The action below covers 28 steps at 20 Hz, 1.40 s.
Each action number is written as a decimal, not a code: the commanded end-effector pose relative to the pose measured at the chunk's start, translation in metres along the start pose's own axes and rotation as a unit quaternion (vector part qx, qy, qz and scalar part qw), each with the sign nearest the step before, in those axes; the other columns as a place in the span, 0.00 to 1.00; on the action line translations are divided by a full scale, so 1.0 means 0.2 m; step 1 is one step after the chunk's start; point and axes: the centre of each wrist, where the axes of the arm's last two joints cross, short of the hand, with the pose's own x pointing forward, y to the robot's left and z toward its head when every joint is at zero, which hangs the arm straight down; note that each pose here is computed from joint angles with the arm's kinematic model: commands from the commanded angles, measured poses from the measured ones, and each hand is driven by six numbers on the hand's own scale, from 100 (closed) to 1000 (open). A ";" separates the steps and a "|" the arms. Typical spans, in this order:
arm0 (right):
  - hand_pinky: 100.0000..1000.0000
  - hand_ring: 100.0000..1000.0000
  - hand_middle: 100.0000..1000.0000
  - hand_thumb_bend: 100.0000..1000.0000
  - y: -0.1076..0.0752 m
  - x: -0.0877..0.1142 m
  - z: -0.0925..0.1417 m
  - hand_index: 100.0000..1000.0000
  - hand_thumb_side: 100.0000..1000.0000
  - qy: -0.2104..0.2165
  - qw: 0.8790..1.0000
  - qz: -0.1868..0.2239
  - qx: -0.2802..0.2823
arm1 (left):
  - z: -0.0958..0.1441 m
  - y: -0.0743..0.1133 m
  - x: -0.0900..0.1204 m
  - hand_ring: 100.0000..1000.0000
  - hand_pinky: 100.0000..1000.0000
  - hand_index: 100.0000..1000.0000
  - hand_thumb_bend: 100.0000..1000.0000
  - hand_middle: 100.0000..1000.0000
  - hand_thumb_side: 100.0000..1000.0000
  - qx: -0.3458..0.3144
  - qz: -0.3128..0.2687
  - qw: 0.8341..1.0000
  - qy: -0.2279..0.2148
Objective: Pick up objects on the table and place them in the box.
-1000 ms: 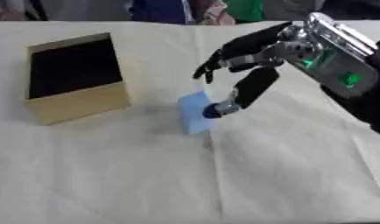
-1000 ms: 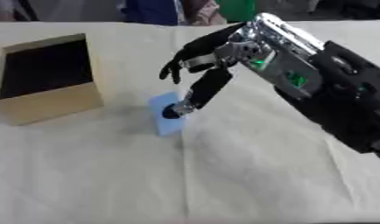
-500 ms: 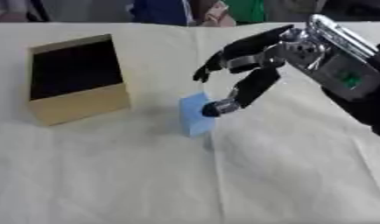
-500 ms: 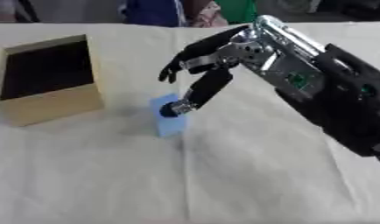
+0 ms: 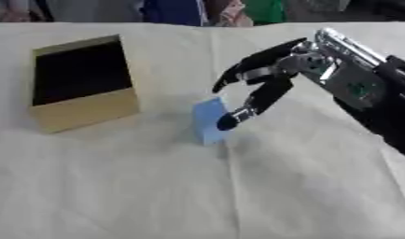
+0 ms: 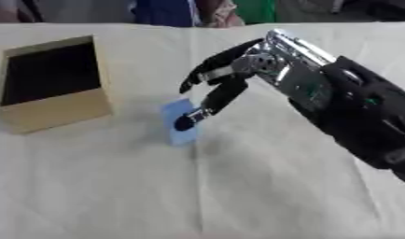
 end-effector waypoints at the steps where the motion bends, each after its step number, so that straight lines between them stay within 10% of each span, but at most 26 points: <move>1: 1.00 1.00 0.96 0.50 -0.04 -0.03 0.03 1.00 0.95 0.012 1.000 0.007 -0.012 | -0.04 0.01 0.03 0.88 0.70 0.79 0.02 0.64 1.00 0.003 0.001 1.000 -0.016; 8: 1.00 1.00 0.95 0.37 -0.06 -0.02 0.03 1.00 0.81 0.010 1.000 0.017 -0.016 | -0.04 0.02 0.02 0.88 0.69 0.78 0.02 0.64 1.00 0.001 -0.001 1.000 -0.012; 28: 1.00 0.99 0.92 0.38 -0.08 -0.04 0.04 1.00 0.83 0.041 0.998 0.036 -0.045 | -0.04 0.02 0.02 0.88 0.69 0.77 0.01 0.63 1.00 -0.007 -0.002 1.000 -0.009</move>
